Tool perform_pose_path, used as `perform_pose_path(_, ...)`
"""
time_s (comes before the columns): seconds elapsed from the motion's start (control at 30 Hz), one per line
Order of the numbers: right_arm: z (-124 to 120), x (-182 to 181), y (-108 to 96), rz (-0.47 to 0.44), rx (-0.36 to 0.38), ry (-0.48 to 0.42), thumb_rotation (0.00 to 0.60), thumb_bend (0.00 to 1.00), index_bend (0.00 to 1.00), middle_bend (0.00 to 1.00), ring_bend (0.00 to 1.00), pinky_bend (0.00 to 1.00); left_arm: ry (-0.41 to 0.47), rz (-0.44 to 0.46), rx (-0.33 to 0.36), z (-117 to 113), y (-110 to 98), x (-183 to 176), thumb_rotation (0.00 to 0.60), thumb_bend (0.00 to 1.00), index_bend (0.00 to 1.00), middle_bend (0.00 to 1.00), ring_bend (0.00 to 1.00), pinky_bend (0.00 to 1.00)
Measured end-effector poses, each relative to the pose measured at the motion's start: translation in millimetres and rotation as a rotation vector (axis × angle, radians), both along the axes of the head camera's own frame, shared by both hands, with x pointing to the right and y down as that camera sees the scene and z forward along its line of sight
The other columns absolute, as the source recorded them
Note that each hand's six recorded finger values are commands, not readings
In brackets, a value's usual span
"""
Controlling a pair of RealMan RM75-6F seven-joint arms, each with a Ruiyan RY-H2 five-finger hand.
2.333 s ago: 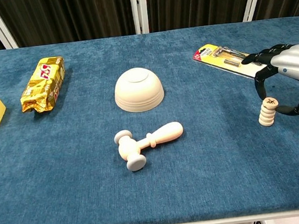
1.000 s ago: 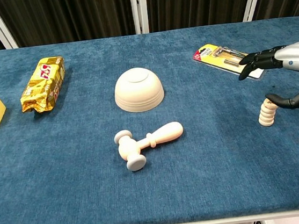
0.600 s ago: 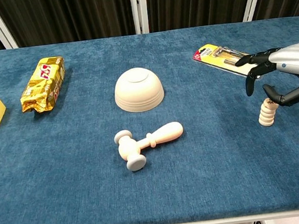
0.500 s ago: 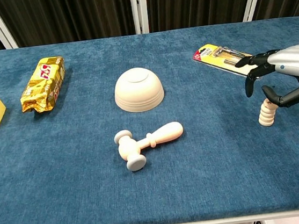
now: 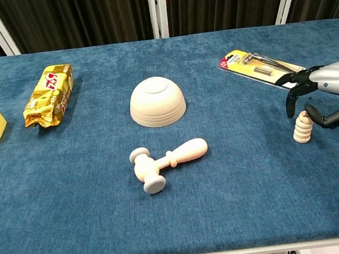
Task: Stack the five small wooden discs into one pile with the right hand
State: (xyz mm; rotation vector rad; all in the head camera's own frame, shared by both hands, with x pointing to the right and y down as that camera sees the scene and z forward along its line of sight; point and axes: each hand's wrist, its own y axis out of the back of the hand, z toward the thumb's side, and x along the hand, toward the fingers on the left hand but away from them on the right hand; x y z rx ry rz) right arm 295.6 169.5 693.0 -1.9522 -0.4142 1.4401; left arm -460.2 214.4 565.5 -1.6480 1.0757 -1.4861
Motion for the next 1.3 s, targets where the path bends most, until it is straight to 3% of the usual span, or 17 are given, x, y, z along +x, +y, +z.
perform_pose_path(1.3, -5.5, 3.7, 6.7, -0.019, 0.012, 0.032, 0.356, 0.72, 0.34, 0.00, 0.00, 0.00, -0.001, -0.001, -0.001, 0.0, 0.3, -0.1, 0.600, 0.06, 0.03, 0.00, 0.00, 0.00)
